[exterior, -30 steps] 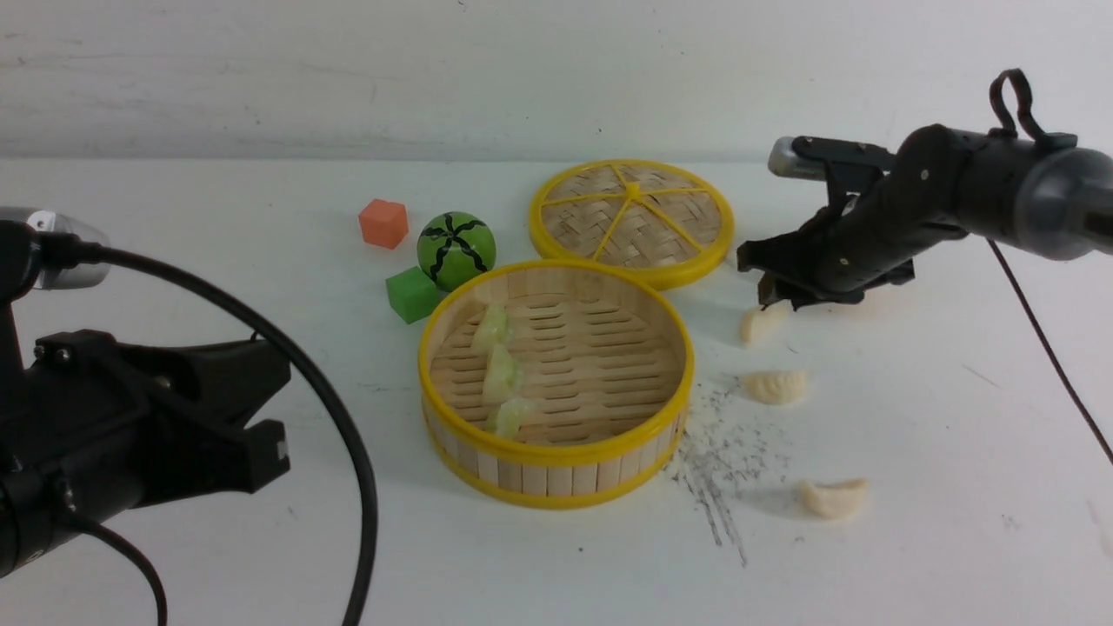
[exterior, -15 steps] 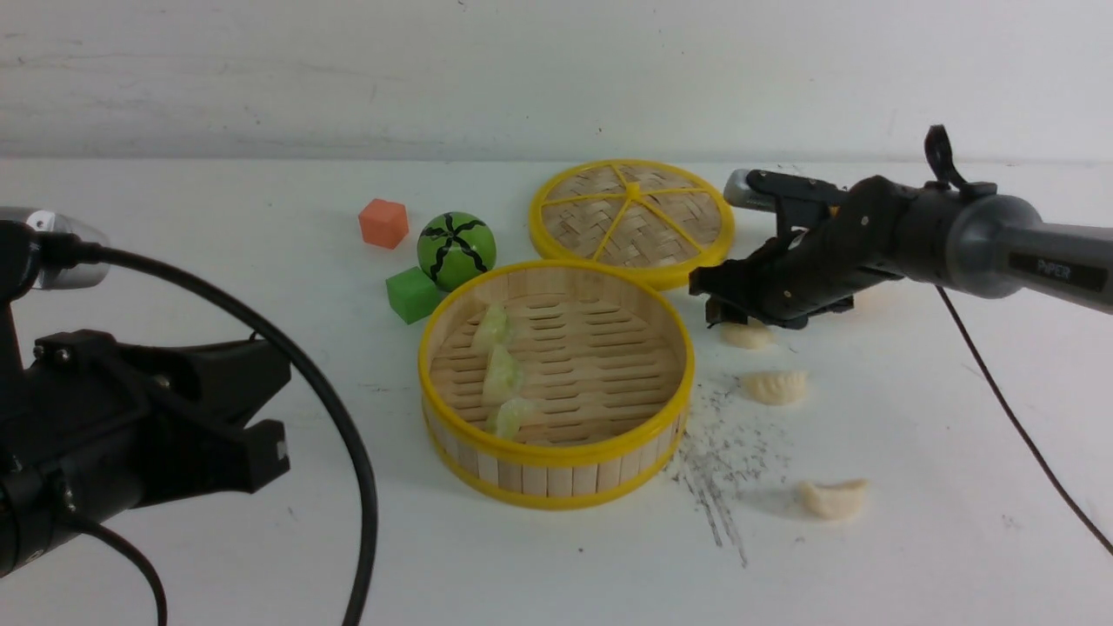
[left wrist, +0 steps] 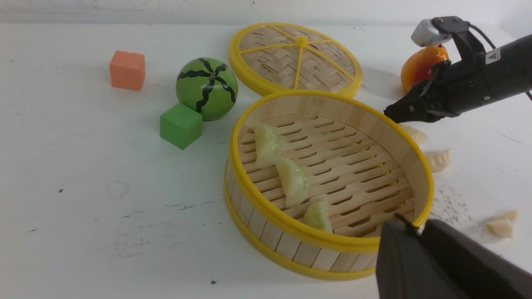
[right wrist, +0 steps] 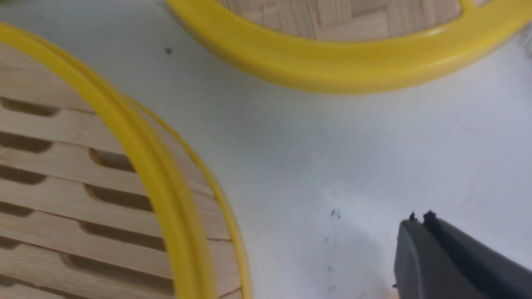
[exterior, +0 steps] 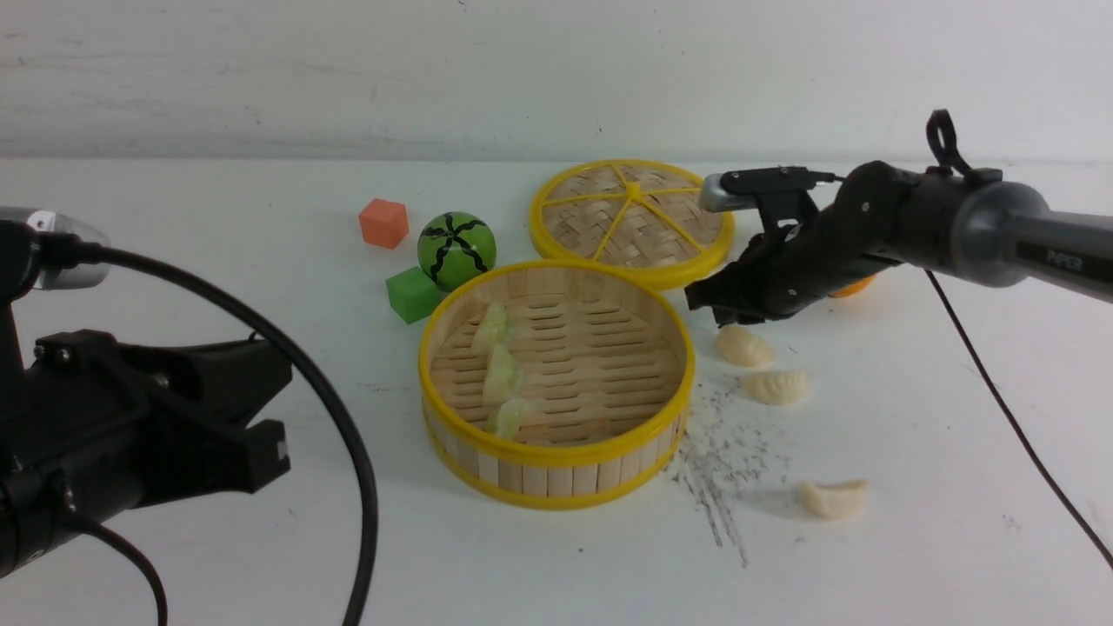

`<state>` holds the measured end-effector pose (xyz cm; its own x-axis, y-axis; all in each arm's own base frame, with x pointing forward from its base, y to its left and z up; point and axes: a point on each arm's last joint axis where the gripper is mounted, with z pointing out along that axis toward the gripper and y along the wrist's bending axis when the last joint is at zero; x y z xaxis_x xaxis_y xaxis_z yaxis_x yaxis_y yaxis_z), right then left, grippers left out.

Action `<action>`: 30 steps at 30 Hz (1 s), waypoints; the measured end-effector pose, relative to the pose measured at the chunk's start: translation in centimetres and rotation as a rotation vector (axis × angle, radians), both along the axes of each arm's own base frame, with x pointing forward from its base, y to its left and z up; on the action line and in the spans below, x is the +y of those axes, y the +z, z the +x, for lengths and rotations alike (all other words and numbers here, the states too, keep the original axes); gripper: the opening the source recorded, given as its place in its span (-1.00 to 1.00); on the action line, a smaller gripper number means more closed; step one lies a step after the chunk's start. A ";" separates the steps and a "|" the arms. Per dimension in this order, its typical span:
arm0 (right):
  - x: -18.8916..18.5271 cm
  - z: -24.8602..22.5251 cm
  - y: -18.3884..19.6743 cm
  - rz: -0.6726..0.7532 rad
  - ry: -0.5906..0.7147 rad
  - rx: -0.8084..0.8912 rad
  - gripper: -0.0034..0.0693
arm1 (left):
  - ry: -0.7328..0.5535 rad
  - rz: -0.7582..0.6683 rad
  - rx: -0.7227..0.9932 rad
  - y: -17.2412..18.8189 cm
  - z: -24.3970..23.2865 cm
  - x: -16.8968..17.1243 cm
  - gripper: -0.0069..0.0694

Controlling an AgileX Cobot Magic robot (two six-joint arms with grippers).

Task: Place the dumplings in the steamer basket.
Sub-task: Use the right arm to grab a dumpling

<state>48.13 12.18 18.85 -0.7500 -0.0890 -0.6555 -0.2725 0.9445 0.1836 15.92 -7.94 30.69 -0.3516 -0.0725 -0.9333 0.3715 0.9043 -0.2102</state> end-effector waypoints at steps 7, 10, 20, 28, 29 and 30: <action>-0.2 -0.7 4.4 0.017 0.002 -0.088 -0.95 | 0.000 0.000 0.000 0.0 0.0 0.0 -0.63; -0.2 -0.9 4.5 0.012 0.010 -0.077 -0.94 | 0.000 0.000 0.000 0.0 0.0 0.0 -0.63; -0.5 -1.2 0.9 -0.109 0.105 0.068 -0.14 | 0.000 0.001 0.002 0.0 0.0 0.0 -0.60; -0.4 -1.0 -2.6 -0.126 0.121 0.162 -0.18 | 0.003 0.001 0.000 0.2 -0.4 0.2 -0.71; -0.4 -1.1 -2.6 -0.127 0.121 0.163 -0.32 | 0.004 -0.001 -0.011 0.5 -0.8 0.5 -0.78; -0.5 -1.1 -2.6 -0.128 0.121 0.163 -0.39 | 0.004 -0.003 -0.029 0.8 -1.2 0.7 -0.85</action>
<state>47.07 11.73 16.24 -0.8234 -0.2597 -0.5045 -0.3622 0.9250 0.1151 14.68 -7.24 31.51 -0.3237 -0.0770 -0.9430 0.3738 0.9052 -0.2022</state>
